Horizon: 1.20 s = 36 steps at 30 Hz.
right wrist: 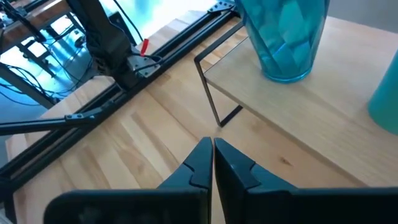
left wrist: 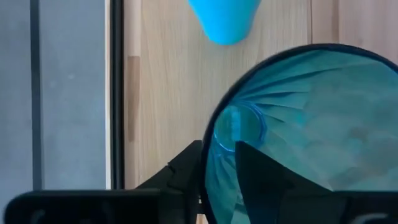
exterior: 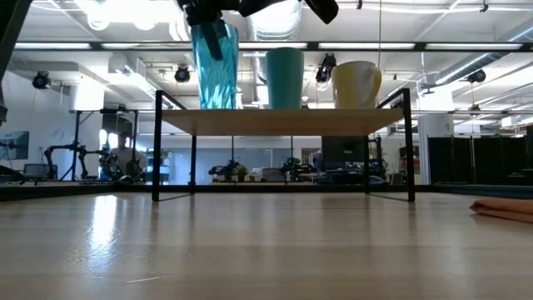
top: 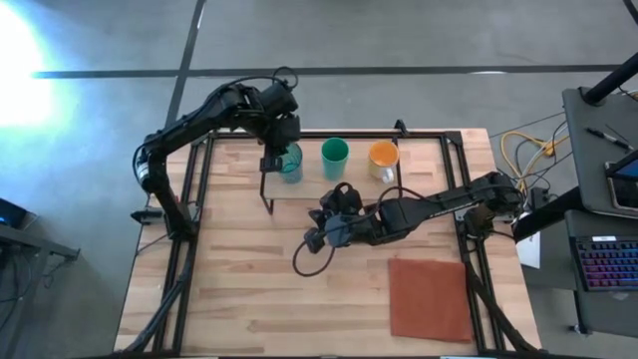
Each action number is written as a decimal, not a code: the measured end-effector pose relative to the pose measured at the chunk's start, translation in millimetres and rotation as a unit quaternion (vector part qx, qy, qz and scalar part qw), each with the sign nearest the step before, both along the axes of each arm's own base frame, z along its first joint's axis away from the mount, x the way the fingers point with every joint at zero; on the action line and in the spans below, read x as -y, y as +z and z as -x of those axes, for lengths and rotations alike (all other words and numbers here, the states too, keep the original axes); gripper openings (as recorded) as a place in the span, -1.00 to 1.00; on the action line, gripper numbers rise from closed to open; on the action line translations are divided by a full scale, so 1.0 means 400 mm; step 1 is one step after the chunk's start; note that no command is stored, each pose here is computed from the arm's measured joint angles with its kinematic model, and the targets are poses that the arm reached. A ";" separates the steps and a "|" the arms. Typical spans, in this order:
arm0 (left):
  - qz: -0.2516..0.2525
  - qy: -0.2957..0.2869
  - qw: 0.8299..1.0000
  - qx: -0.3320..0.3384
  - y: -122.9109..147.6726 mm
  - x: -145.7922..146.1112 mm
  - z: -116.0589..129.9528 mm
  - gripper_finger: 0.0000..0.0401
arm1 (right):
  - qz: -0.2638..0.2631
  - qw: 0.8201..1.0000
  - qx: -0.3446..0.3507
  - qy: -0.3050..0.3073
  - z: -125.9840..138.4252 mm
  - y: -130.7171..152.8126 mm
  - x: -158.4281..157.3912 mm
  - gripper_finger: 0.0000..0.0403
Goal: Stack small to large cups/mugs on shelf
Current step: Put the transparent blue cup on the shelf, then return to Home Position
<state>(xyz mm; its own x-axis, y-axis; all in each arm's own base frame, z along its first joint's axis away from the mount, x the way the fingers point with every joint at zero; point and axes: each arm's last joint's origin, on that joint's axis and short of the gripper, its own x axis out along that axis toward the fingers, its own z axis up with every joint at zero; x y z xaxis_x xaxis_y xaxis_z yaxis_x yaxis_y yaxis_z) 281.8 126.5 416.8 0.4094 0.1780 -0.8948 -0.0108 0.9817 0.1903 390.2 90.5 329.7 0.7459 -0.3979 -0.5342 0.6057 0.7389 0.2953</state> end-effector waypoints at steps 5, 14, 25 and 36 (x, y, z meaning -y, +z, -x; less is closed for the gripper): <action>-0.013 0.005 1.000 0.008 0.015 0.000 0.003 -0.55 | 0.002 1.000 -0.002 0.003 0.000 0.000 0.000 -0.96; -0.070 0.031 0.997 0.029 0.071 -0.001 0.022 -0.54 | 0.003 1.000 -0.013 0.012 0.002 -0.003 -0.001 -0.96; -0.069 0.060 0.981 0.169 0.217 0.063 0.123 -0.54 | 0.067 0.996 0.002 0.062 0.043 0.100 0.014 -0.96; 0.134 -0.085 0.857 0.491 0.253 0.347 0.091 -0.54 | 0.088 0.979 -0.022 0.183 0.220 0.178 -0.066 -0.96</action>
